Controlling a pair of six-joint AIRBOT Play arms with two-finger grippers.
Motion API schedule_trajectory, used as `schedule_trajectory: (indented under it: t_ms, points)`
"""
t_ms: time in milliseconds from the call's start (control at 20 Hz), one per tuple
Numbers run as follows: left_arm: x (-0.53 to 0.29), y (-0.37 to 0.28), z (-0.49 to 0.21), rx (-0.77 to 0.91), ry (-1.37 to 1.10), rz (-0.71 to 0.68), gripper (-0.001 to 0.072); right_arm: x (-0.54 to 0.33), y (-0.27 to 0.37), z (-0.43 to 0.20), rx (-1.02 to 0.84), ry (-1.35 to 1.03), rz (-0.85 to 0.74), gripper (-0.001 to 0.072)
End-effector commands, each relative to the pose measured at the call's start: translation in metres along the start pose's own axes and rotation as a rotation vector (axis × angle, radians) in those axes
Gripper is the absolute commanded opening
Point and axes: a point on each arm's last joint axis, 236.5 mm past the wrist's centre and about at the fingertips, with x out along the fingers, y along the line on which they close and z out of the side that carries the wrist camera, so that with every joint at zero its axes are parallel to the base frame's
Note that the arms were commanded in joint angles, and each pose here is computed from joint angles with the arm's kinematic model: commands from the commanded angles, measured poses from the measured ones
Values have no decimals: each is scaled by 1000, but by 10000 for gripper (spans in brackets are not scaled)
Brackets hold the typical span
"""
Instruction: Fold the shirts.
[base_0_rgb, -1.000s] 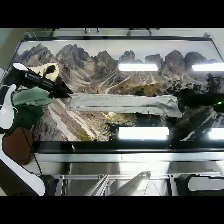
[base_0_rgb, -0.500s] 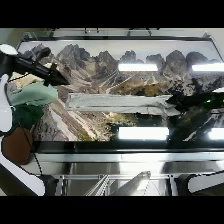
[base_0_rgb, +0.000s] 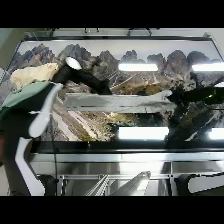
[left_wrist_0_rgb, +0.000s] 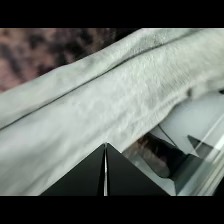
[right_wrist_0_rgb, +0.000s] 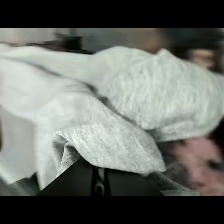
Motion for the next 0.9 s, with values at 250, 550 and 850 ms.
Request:
schedule_trajectory:
  t_ms: [250, 550, 850]
  points:
    - [112, -50, -28, 11, 155, -40, 0, -32, 203, -8, -263, -95, 384, 21]
    - [-98, -120, 5, 165, 12, -370, -1, 74, 243, -22, -299, -77, 302, 22]
    - [-323, -53, 25, 77, -473, -240, 1, 245, 272, -59, -423, -116, 177, 19]
